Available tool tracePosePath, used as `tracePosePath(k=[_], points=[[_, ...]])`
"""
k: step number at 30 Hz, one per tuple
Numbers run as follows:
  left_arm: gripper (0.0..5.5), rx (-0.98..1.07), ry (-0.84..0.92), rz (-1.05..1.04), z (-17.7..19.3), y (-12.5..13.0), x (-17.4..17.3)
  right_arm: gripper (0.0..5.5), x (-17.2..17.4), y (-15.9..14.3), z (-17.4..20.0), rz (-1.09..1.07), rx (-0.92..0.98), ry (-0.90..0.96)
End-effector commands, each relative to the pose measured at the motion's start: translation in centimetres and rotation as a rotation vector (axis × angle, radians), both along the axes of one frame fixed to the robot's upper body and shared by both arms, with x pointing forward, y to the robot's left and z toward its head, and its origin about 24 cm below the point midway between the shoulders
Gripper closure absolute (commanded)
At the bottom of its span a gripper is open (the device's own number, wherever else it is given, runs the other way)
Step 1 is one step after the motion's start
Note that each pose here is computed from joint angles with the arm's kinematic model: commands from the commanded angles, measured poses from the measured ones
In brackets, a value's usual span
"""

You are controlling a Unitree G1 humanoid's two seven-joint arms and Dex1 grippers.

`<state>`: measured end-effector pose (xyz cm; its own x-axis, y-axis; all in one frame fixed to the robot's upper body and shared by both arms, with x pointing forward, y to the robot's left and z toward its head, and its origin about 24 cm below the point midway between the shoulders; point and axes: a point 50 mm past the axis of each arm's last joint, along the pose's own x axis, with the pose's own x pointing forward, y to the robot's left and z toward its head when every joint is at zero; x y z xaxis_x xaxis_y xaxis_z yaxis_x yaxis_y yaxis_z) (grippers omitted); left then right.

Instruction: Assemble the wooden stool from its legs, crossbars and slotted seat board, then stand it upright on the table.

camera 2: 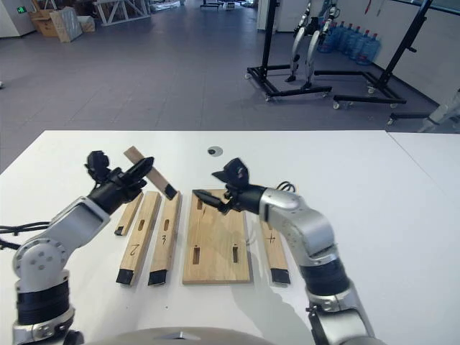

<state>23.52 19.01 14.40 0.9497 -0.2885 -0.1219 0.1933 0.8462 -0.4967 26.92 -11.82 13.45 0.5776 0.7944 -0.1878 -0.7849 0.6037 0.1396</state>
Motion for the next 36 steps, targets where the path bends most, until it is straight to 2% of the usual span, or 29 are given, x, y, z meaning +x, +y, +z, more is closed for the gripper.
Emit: tracePosePath(k=[1, 5, 10, 15, 19, 27, 36], points=[[5.11, 0.348, 0.003, 0.072, -0.3, 2.0, -2.4, 0.78, 0.2, -3.1, 0.4, -0.113, 0.011, 0.015], [5.11, 0.445, -0.052, 0.098, -0.6, 0.6, -3.6, 0.13, 0.0, -2.3, -0.7, -0.152, 0.023, 0.048], [5.11, 0.422, -0.08, 0.15, -1.6, -1.2, -3.8, 0.13, -0.5, -0.2, -1.7, -0.123, 0.023, 0.071], [5.11, 0.453, -0.055, 0.196, -4.4, 0.0, -3.5, 0.13, -0.5, 0.0, -1.9, -0.126, 0.028, 0.08], [5.11, 0.444, -0.049, 0.221, -5.8, 0.0, -3.3, 0.13, -0.2, 0.1, -1.8, -0.122, 0.026, 0.075], [5.11, 0.373, -0.098, 0.245, -4.7, -0.3, -2.8, 0.13, -0.1, 0.4, -1.8, -0.112, 0.018, 0.072], [5.11, 0.393, -0.049, 0.211, -6.7, -0.7, -3.3, 0.13, -0.1, 0.6, -1.9, -0.102, 0.016, 0.077]])
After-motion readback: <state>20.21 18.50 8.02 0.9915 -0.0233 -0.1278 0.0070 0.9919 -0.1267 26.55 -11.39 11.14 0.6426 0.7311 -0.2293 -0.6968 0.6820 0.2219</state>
